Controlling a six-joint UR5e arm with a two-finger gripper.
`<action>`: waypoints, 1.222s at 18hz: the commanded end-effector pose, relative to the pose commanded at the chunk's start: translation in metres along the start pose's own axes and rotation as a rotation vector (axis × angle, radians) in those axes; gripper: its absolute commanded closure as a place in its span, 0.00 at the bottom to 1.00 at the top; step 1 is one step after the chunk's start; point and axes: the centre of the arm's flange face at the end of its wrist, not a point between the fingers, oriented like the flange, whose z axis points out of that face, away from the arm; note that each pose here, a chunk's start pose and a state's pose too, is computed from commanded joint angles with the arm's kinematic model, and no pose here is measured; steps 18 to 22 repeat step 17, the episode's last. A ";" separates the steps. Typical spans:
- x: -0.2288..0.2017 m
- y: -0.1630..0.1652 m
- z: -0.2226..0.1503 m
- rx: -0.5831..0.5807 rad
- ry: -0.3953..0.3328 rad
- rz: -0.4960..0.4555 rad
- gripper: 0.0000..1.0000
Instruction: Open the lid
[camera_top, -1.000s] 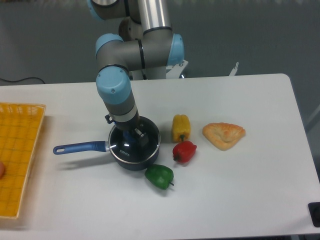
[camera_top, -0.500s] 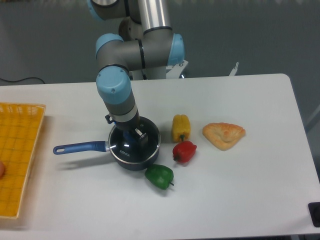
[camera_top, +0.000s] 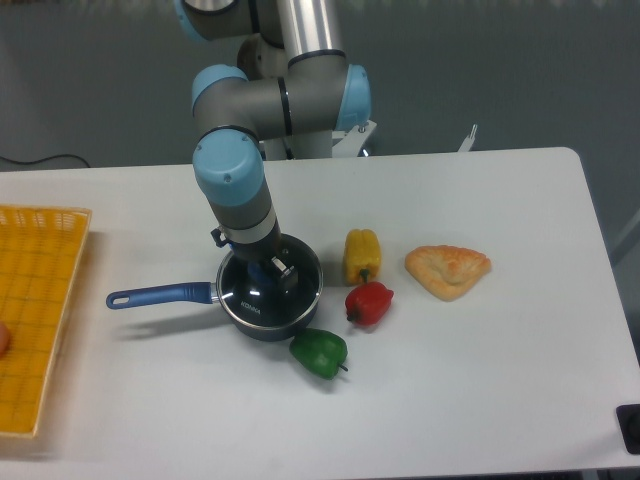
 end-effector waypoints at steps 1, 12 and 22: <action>-0.004 0.000 -0.008 -0.017 0.023 -0.001 0.60; -0.039 0.037 -0.039 -0.040 0.077 0.011 0.60; -0.051 0.046 -0.043 -0.034 0.071 0.004 0.60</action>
